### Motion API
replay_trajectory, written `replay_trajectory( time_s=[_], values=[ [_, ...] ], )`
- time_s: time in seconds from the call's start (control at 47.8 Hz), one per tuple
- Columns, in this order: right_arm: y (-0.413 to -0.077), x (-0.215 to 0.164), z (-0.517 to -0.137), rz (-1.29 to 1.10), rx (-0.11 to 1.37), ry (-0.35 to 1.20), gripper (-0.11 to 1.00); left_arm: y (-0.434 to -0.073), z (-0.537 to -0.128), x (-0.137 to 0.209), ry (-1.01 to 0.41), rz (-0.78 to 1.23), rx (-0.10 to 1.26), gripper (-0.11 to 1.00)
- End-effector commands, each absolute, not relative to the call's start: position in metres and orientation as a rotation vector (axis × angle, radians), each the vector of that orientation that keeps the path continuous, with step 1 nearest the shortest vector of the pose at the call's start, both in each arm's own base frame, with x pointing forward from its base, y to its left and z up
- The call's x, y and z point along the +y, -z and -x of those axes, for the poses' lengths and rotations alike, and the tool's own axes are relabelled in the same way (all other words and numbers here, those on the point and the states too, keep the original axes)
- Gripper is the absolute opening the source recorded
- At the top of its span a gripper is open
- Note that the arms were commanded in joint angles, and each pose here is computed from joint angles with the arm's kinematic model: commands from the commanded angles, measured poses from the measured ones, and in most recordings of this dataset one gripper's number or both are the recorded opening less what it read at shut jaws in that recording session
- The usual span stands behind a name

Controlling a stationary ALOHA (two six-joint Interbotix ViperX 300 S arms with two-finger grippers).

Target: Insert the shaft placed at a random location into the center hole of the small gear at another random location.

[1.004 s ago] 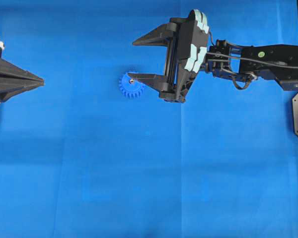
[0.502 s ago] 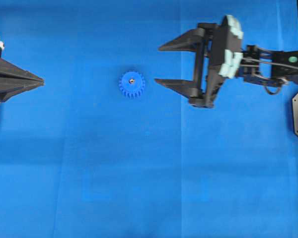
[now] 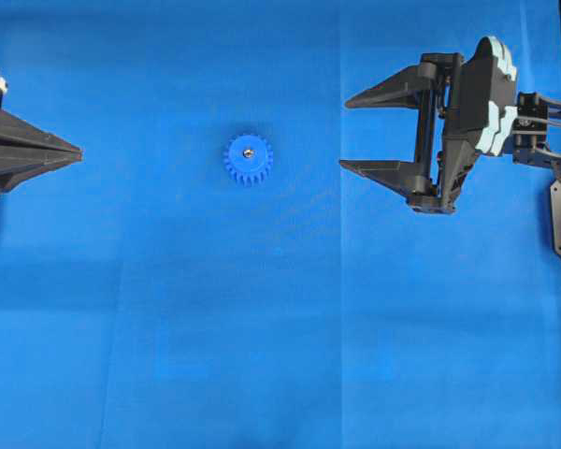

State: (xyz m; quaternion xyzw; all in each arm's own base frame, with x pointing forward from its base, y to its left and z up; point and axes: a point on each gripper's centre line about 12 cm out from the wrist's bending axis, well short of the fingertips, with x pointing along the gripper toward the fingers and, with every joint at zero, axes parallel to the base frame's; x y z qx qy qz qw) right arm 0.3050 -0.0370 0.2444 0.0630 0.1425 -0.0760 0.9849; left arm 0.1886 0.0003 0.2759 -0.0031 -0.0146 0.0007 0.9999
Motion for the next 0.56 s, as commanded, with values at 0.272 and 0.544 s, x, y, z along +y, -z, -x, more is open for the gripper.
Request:
replay_trajectory(
  time_s=[0.272, 0.544],
  values=[
    [-0.2506, -0.0363, -0.3062, -0.129, 0.263, 0.151, 0.77, -0.2794, -0.1899, 0.0006, -0.003, 0.009, -0.038, 0.00],
    [-0.2507, -0.0364, -0.3063, -0.129, 0.262, 0.151, 0.77, -0.2794, -0.1899, 0.0006, -0.003, 0.009, -0.038, 0.00]
  ],
)
